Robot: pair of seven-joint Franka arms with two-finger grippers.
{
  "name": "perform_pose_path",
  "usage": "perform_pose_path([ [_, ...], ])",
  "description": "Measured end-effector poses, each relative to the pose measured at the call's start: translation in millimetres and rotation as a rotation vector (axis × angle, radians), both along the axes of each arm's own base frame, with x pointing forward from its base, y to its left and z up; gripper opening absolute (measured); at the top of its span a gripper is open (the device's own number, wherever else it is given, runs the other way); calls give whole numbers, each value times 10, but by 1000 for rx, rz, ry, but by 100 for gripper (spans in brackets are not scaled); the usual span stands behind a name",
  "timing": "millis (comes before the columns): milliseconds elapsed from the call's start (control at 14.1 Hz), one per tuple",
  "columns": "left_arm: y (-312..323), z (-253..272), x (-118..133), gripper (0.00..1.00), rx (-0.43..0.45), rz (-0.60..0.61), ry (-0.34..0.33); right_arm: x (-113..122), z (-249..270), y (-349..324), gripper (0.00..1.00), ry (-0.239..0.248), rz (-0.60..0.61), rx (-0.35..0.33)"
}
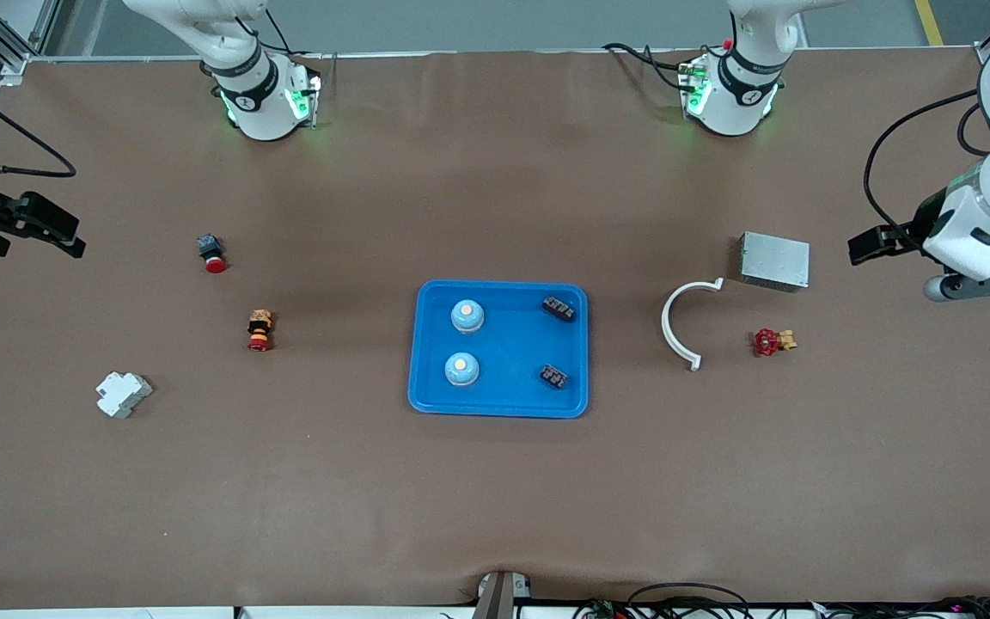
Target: Place electrolytic capacitor and blue bell in tray
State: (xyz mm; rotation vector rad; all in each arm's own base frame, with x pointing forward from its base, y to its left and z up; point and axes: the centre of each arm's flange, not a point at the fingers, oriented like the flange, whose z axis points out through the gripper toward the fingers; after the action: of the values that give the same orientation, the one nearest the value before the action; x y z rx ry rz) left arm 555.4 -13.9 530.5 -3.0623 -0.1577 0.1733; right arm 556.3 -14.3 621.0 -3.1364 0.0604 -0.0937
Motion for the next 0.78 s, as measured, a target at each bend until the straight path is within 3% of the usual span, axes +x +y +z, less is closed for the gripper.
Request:
perform_pose_path([
  [497, -204, 698, 188, 100, -25, -49, -163, 17, 14, -1, 100, -16, 0, 0],
  [781, -317, 845, 324, 100, -43, -76, -201, 20, 7, -3, 100, -18, -1, 0],
])
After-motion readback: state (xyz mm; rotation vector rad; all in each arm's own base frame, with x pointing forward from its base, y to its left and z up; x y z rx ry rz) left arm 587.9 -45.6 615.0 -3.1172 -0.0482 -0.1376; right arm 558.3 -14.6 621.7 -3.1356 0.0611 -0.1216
